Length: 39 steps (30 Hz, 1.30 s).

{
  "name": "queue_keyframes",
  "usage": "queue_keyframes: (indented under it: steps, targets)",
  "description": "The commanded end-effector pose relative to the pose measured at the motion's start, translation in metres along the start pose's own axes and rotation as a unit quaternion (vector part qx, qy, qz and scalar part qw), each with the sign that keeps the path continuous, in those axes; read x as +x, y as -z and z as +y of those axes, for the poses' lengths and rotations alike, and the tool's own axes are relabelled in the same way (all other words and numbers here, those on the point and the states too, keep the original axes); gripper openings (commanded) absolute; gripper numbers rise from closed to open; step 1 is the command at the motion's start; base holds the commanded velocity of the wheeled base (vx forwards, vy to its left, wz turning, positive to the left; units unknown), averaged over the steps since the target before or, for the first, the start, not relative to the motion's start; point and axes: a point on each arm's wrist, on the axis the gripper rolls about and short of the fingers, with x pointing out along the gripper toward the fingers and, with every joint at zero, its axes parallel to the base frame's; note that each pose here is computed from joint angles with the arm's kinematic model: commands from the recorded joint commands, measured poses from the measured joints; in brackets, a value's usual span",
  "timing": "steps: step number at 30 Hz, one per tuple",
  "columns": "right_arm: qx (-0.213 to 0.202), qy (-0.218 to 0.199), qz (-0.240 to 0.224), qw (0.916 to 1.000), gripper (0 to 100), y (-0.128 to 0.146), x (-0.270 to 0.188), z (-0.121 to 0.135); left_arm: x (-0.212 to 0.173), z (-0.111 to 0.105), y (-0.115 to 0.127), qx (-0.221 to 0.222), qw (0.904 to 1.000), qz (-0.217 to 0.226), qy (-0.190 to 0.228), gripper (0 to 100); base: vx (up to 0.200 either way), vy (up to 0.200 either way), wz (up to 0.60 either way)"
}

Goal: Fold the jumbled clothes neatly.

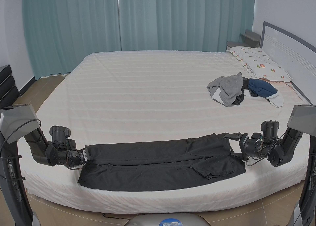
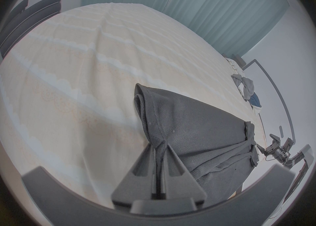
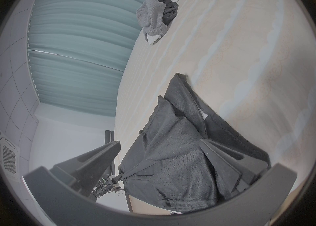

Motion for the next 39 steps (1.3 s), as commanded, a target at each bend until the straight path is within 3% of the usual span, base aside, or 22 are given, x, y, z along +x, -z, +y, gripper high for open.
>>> queue_keyframes:
  steps: [1,17,25,34,39]
  targets:
    - [0.0,0.0,0.0,1.0,100,0.0,0.0,0.0,-0.001,-0.001,-0.001,0.001,1.0,-0.003,0.001,0,0.0,0.0,0.0]
    - [0.001,0.0,0.0,1.0,100,0.0,0.0,0.0,-0.001,-0.003,-0.006,-0.005,0.9999,-0.012,0.005,0,-0.038,0.0,0.0]
    - [0.001,0.0,0.001,1.0,100,0.001,0.0,0.0,-0.001,-0.014,-0.017,-0.052,0.9965,-0.058,0.03,0,0.0,0.0,0.0]
    - [0.001,0.0,0.001,1.0,100,0.001,0.0,0.0,-0.003,-0.026,-0.014,-0.053,0.9965,-0.053,0.039,0,0.0,-0.2,0.0]
    - [0.0,0.0,0.002,1.0,100,0.001,0.0,0.0,-0.015,-0.045,-0.017,-0.07,0.9939,-0.063,0.058,0,0.0,-0.2,0.0]
